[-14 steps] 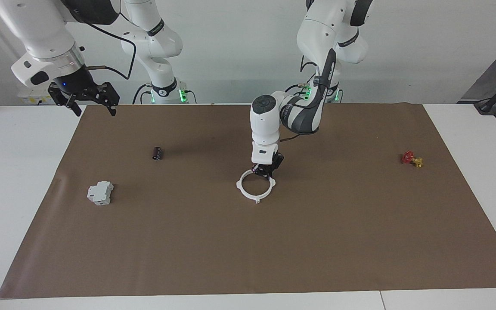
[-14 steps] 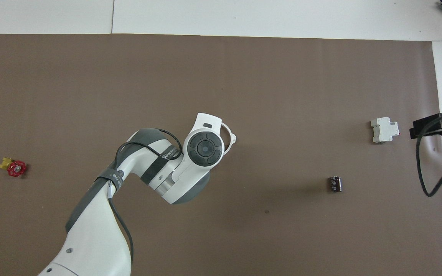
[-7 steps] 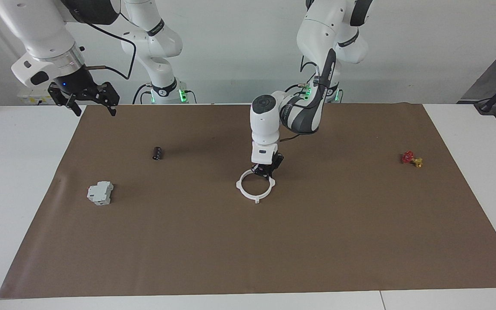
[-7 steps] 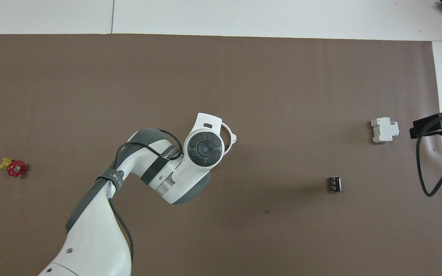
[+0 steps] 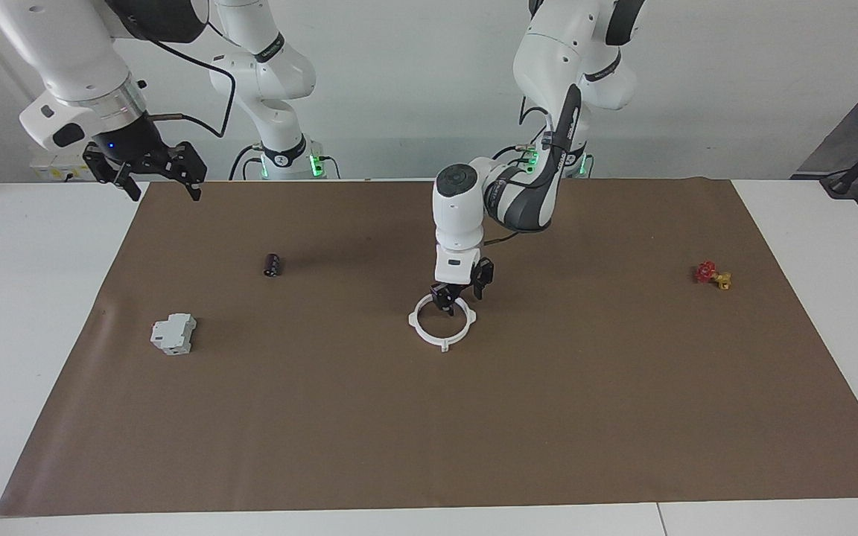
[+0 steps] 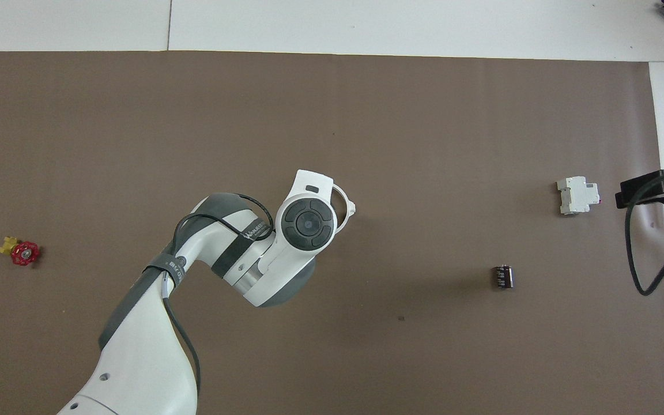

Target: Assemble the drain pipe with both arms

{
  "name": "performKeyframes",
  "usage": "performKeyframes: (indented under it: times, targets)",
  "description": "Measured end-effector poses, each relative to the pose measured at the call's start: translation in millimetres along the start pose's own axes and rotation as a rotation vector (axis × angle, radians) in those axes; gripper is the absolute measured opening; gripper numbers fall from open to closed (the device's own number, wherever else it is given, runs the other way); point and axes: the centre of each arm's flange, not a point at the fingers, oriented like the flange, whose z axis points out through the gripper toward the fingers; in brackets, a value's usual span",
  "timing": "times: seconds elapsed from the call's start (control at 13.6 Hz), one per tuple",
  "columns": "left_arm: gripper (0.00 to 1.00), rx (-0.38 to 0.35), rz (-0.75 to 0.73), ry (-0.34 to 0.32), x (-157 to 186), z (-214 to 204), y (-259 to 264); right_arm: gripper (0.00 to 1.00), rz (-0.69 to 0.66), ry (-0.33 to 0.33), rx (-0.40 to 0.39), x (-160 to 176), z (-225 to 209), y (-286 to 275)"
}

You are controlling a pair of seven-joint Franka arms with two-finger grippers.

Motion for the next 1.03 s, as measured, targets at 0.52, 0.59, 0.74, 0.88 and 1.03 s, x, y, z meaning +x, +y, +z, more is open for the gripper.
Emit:
performKeyframes:
  times: [0.52, 0.59, 0.74, 0.88, 1.03]
  targets:
    - [1.0, 0.06, 0.101, 0.034, 105.6, -82.4, -66.7, 1.0, 0.0, 0.0, 0.0, 0.0, 0.0, 0.0]
    - [1.0, 0.071, 0.133, 0.027, 126.5, -103.0, -90.5, 1.0, 0.0, 0.0, 0.0, 0.0, 0.0, -0.1]
    - [1.0, 0.086, 0.182, 0.014, 160.9, -128.8, -133.8, 1.0, 0.001, 0.0, 0.0, 0.0, 0.0, -0.6]
    - [1.0, 0.089, 0.222, 0.001, 196.0, -134.0, -174.8, 1.0, 0.006, 0.0, 0.0, 0.1, 0.0, -2.6]
    - [1.0, 0.1, 0.267, -0.017, 233.6, -130.7, -223.3, 1.0, 0.004, -0.001, -0.001, 0.4, 0.6, -6.2]
